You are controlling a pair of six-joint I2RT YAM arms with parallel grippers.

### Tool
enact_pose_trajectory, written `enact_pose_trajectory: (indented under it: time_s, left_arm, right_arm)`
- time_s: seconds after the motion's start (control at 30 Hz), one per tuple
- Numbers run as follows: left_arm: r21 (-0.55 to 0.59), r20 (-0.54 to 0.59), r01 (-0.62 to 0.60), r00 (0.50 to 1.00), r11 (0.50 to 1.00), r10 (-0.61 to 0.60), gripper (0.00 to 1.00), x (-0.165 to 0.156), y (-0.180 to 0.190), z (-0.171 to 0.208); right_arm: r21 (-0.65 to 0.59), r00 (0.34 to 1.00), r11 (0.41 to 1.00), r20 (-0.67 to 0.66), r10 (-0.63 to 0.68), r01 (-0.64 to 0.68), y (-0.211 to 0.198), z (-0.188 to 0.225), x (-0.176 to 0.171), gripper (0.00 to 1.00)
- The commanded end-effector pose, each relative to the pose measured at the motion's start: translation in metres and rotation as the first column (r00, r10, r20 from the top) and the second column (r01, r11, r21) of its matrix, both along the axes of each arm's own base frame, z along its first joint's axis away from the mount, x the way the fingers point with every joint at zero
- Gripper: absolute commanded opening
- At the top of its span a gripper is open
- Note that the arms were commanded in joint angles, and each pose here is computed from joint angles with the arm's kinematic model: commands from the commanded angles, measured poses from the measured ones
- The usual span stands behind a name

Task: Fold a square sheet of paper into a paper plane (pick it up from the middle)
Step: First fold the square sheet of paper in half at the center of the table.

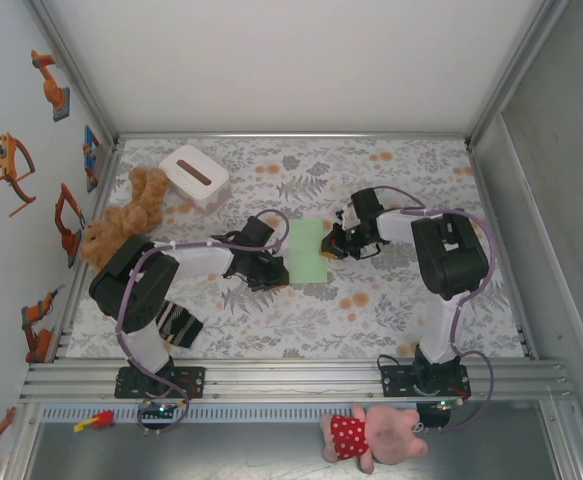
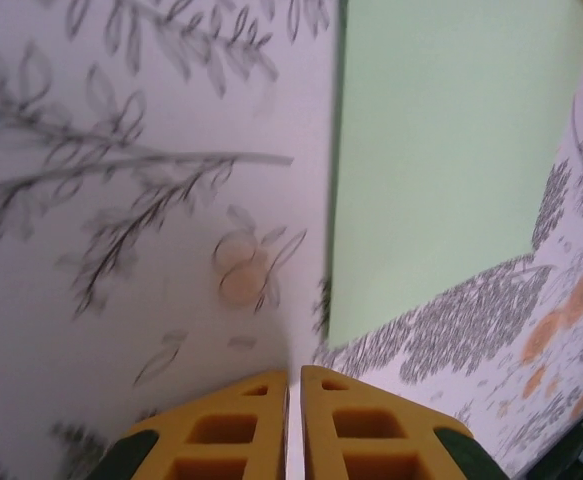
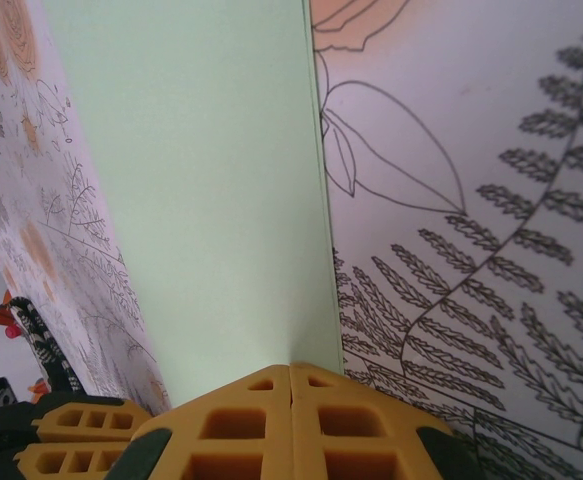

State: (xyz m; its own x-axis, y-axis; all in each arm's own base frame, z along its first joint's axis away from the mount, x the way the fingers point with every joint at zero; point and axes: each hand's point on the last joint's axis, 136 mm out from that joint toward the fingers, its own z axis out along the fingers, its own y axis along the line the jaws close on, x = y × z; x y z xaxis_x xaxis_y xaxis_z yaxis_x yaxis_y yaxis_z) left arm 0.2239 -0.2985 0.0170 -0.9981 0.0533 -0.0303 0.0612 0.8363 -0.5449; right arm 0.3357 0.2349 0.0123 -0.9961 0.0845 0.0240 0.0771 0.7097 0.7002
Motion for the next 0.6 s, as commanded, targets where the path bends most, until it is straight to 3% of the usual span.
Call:
enact_pose_trajectory:
  time_s: [0.0,0.2,0.3,0.43,0.57]
  left_arm:
    - [-0.006,0.077,0.009,0.997,1.0,-0.008,0.13,0.012,0.002,0.032]
    - [-0.134,0.153,-0.103,0.98,0.986,0.124,0.18,0.06,-0.018,0.052]
    - [-0.184,0.15,-0.127,0.977,0.975,0.155,0.23,0.079,-0.035,0.053]
    - [-0.217,0.136,-0.136,0.976,0.967,0.168,0.29,0.097,-0.053,0.049]
    - [-0.198,0.13,-0.183,0.969,0.963,0.211,0.29,0.112,-0.05,0.036]
  right_arm:
    - [-0.3,0.989,0.951,-0.099,-0.106,0.072,-0.05,-0.064,-0.022,0.0]
    - [-0.067,0.993,0.993,0.061,-0.098,0.102,-0.011,0.009,0.025,0.0]
    - [0.026,0.986,0.995,0.134,-0.098,0.096,0.002,0.048,0.037,0.06]
    - [0.024,0.973,0.994,0.203,-0.111,0.109,-0.005,0.075,0.035,0.17]
    - [-0.056,0.971,0.989,0.206,-0.123,0.137,-0.022,0.069,0.019,0.26]
